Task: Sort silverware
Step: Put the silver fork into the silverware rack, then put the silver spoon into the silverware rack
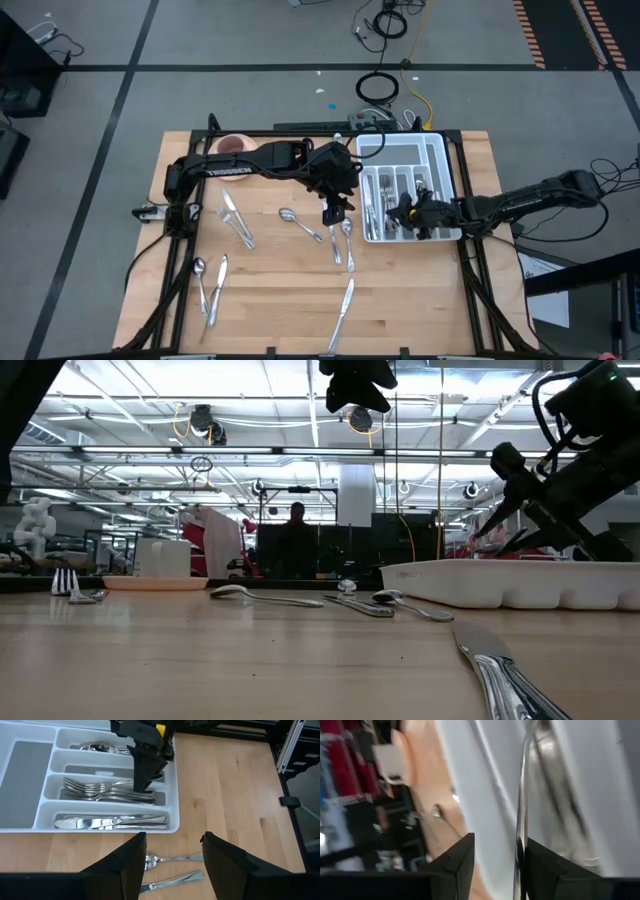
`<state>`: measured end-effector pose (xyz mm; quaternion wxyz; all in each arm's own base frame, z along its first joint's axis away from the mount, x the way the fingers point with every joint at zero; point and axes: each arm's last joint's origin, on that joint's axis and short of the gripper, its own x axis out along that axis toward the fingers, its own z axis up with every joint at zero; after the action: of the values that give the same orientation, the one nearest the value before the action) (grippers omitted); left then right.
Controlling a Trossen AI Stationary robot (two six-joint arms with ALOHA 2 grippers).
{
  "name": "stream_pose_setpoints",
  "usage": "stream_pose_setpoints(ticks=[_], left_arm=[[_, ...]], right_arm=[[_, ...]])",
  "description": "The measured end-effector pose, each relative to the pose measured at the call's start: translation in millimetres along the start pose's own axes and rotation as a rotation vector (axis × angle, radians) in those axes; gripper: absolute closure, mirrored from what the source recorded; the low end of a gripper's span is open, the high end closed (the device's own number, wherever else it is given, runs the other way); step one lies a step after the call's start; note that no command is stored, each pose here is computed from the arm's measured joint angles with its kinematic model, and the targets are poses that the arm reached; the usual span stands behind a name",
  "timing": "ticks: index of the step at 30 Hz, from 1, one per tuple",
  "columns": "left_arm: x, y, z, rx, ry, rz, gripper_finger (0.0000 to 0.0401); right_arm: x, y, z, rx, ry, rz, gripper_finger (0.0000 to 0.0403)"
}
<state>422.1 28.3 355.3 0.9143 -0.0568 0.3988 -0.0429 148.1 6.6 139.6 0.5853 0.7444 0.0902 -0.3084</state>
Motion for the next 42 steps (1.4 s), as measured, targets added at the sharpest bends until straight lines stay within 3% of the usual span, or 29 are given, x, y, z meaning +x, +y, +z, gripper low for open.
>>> stream_pose_setpoints(ticks=[9,18,24,29,36,42], left_arm=[[0,0,0,0.0,0.0,0.0,0.0205],[0,0,0,0.0,0.0,0.0,0.0205],[0,0,0,-0.006,0.0,0.0,0.0205],[1,-3,-1,-0.002,0.011,0.001,0.0205],[15,4,-35,-0.038,0.297,0.128,0.0205],[45,-12,-86,-0.002,0.536,0.123,0.0205]], right_arm=[[2,-9,10,-0.129,0.045,-0.136,0.0266],[2,-2,12,-0.21,0.05,-0.131,0.0266],[-9,37,3,-0.353,0.086,-0.104,0.0266],[-38,84,-4,-0.55,0.068,-0.171,0.0266],[-91,116,-2,-0.769,0.075,-0.434,0.0266],[-100,114,-11,-0.891,0.196,-0.515,0.0266]])
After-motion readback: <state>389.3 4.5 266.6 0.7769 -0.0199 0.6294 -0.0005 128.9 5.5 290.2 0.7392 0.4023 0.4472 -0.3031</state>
